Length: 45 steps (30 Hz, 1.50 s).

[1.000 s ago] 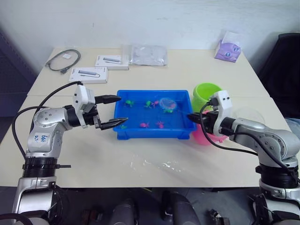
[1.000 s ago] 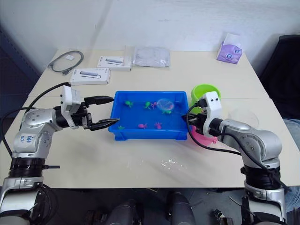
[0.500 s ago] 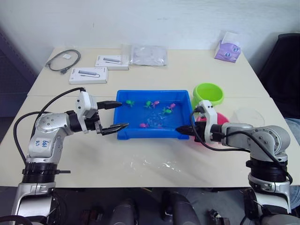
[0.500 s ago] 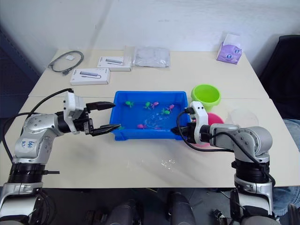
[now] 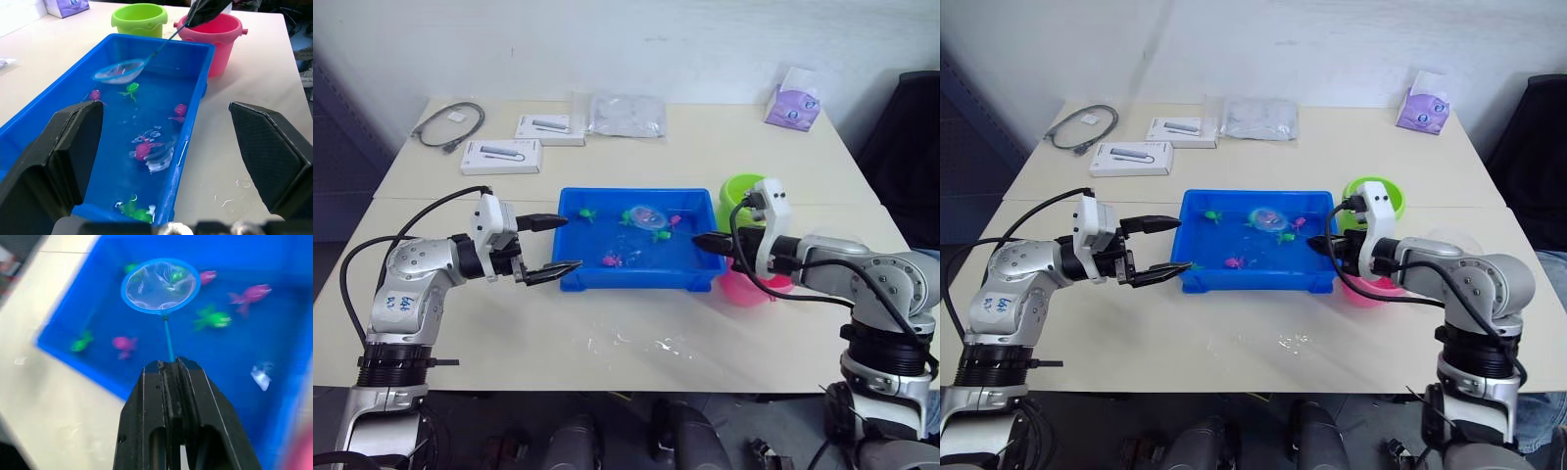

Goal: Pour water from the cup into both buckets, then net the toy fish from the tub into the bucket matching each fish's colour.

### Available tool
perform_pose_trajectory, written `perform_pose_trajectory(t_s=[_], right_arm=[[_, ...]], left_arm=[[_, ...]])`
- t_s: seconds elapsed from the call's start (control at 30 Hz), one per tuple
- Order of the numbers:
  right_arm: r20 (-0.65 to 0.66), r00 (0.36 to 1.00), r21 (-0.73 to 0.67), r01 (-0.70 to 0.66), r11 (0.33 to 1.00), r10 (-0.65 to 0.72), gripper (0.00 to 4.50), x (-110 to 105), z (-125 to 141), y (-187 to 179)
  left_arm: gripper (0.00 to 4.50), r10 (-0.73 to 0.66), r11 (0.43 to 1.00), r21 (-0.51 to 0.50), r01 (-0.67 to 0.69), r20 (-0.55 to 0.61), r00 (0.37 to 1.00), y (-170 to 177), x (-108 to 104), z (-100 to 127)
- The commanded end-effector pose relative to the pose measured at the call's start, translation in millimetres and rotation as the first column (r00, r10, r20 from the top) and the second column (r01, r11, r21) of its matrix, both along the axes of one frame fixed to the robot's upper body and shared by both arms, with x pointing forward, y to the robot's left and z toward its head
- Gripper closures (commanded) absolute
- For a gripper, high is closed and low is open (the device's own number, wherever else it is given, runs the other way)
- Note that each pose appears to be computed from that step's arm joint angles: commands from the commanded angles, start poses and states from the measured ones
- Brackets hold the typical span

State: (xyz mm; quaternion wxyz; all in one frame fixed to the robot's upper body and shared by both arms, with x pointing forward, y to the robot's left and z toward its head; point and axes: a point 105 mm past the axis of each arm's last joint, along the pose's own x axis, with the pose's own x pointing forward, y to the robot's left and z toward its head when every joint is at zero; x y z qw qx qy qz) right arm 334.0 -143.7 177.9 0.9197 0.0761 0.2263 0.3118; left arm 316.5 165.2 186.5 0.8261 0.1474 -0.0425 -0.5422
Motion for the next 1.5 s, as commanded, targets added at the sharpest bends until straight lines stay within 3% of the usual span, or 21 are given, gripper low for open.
perform_pose_trajectory(t_s=[0.03,0.33,0.43,0.53,0.7,0.9,1.17,1.33,1.5], right_arm=[[0.025,1.0,-0.033,0.009,0.999,-0.008,4.5,5,3,0],[-0.124,0.992,-0.062,-0.039,0.997,0.031,4.5,2,-13,8],[-0.134,0.986,-0.02,-0.103,0.995,0.099,4.5,-6,-1,17],[-0.101,0.992,-0.024,-0.081,0.996,0.078,4.5,-3,9,14],[-0.031,0.999,-0.122,0.006,0.993,-0.01,4.5,6,22,-6],[-0.111,0.993,-0.26,0.004,0.966,-0.034,4.5,4,8,-17],[-0.141,0.99,-0.281,-0.044,0.959,0.004,4.5,3,2,-8],[-0.048,0.995,-0.331,0.065,0.941,-0.086,4.5,26,-1,-14],[0.042,0.997,-0.33,0.076,0.941,-0.066,4.5,35,1,-9]], left_arm=[[0.08,-0.01,1.0,0.004,0.01,0.03,1.0,-2,0,7],[0.08,-0.005,1.0,0.022,0.004,0.026,1.0,2,3,4],[0.08,0.003,1.0,0.025,-0.004,0.026,1.0,5,4,3],[0.08,0.004,1.0,0.023,-0.004,0.026,1.0,3,4,1],[0.08,0.001,1.0,0.017,-0.002,0.024,1.0,0,3,-2],[0.08,-0.008,1.0,0.015,0.008,0.016,1.0,-3,3,-4],[0.08,-0.01,1.0,0.02,0.01,-0.002,1.0,-1,2,-4],[0.08,0.007,1.0,0.021,-0.007,-0.001,1.0,2,1,-4],[0.08,0.016,1.0,0.019,-0.016,-0.002,1.0,3,1,-5]])
